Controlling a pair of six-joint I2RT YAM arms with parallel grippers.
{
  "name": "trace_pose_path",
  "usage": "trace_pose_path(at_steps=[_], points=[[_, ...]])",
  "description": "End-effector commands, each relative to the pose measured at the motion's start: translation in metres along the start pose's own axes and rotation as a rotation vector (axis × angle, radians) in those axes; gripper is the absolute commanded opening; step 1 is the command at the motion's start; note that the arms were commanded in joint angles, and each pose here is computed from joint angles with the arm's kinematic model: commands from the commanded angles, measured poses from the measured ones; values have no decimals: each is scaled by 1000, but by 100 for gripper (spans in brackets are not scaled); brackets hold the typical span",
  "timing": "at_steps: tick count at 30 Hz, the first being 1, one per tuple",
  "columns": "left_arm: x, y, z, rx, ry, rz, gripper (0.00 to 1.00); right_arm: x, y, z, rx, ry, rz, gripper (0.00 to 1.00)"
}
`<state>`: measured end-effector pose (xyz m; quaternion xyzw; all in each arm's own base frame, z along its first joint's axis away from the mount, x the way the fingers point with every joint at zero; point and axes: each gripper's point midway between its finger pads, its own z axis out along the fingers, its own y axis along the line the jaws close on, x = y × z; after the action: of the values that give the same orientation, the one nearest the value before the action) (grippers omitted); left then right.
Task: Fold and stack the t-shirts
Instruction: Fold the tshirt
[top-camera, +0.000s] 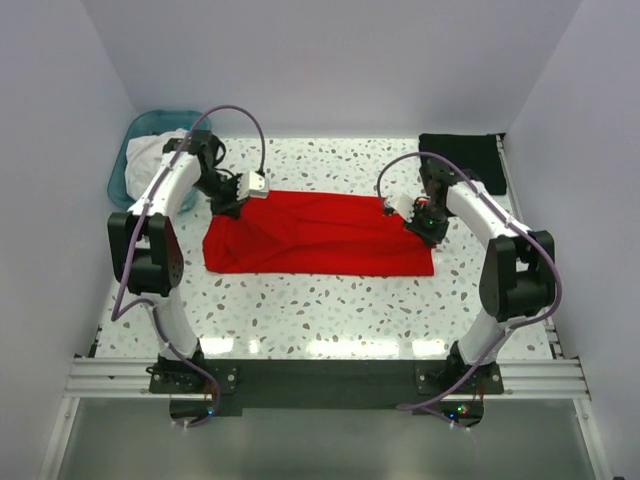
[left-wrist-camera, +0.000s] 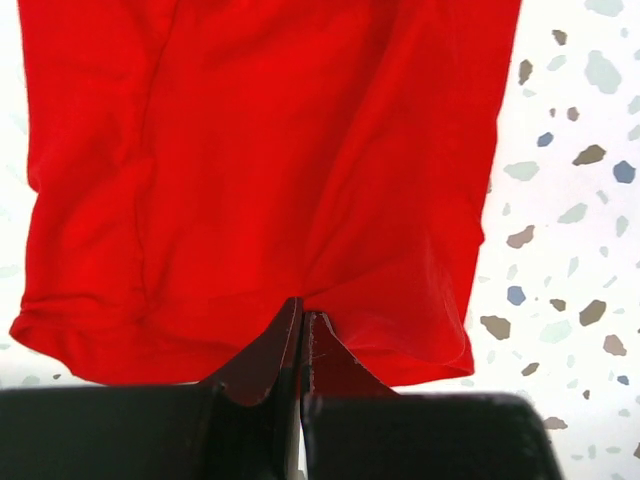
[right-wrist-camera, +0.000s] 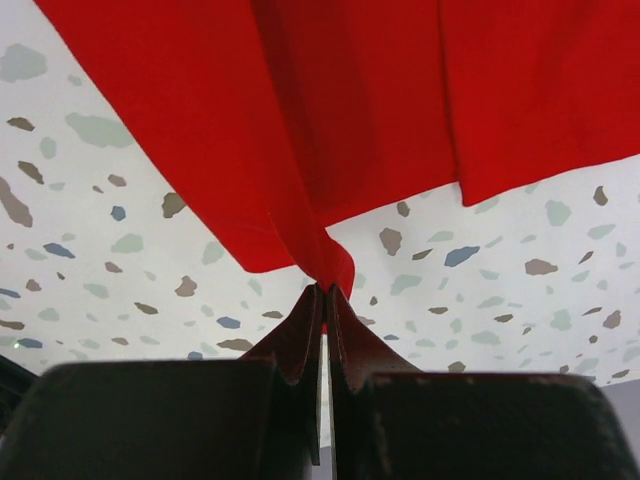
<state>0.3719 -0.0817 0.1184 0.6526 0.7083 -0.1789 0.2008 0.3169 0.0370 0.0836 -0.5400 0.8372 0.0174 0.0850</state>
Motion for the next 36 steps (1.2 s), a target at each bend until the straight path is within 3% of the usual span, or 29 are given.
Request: trace_pose_path(at_steps=[1,12,36], points=[[-6,23,-10,-61,-26,-3,0,-11,-21,-7,36,-29,-24,0],[-7,53,1,-68,-34,-19,0,-9,-27,7,17,-3,-23,0],[7,70,18,-59,8,-13,0,-10,-36,26,14,18,3,0]])
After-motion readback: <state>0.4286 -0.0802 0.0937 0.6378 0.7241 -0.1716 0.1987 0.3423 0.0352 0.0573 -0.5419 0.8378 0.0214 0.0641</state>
